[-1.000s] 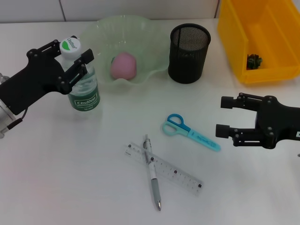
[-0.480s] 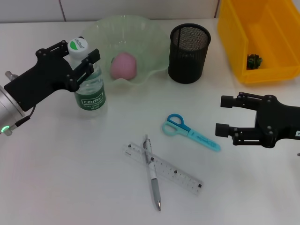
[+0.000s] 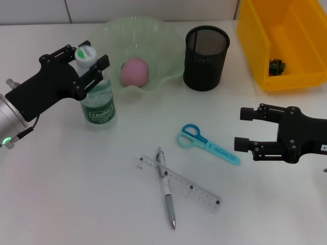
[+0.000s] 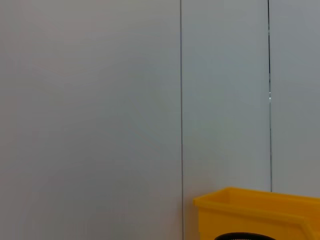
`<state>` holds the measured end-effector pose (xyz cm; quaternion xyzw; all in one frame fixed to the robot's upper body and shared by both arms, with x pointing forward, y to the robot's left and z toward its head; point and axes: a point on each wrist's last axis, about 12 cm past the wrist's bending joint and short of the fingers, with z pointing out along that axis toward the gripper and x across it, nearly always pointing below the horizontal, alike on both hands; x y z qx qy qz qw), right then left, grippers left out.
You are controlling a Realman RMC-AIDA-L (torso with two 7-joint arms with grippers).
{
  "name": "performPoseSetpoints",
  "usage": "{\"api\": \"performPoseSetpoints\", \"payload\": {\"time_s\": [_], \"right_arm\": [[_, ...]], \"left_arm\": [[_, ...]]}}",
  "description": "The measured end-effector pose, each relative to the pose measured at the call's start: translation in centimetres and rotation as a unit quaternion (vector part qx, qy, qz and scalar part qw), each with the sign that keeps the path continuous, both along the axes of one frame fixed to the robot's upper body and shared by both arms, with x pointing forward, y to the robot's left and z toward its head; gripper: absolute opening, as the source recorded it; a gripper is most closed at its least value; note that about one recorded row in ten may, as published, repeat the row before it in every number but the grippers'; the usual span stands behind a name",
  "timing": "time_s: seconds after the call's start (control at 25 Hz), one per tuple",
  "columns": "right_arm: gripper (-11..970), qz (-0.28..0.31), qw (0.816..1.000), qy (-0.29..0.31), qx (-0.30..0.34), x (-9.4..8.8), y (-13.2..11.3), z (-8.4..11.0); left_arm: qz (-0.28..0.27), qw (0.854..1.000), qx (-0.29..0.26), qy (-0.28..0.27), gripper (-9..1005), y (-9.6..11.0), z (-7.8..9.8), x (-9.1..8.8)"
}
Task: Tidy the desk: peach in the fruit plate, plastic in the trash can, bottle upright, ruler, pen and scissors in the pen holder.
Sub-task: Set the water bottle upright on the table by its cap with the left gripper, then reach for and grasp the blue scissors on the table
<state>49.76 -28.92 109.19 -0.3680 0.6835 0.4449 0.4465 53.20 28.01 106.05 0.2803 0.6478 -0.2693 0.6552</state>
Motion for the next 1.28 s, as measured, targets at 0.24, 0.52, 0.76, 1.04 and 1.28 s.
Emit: {"api": "performPoseSetpoints", "payload": {"time_s": [0.24, 0.52, 0.76, 1.04, 1.28], "right_arm": [[839, 0.000, 1.000, 0.000, -0.001, 0.0, -0.1, 0.0], [838, -0.011, 1.000, -0.002, 0.008, 0.2, -0.8, 1.2], [838, -0.022, 0.998, 0.031, -0.040, 2.6, -1.7, 5.6], [838, -0.028, 0.947, 0.133, -0.292, 7.0, 2.9, 11.1], [838, -0.007, 0.885, 0.143, -0.442, 8.4, 9.9, 11.7]], "left_arm": [[-0.005, 1.000, -0.016, -0.001, 472, 0.2, 0.5, -0.1], [-0.004, 1.000, -0.023, -0.005, 719, 0.5, 0.8, -0.1], [-0.195, 0.977, -0.062, -0.057, 834, 0.7, 1.4, -8.2], [-0.252, 0.966, -0.038, 0.045, 834, -0.8, -1.1, -9.5], [-0.246, 0.967, -0.038, 0.052, 834, -0.7, -1.3, -9.5]]}}
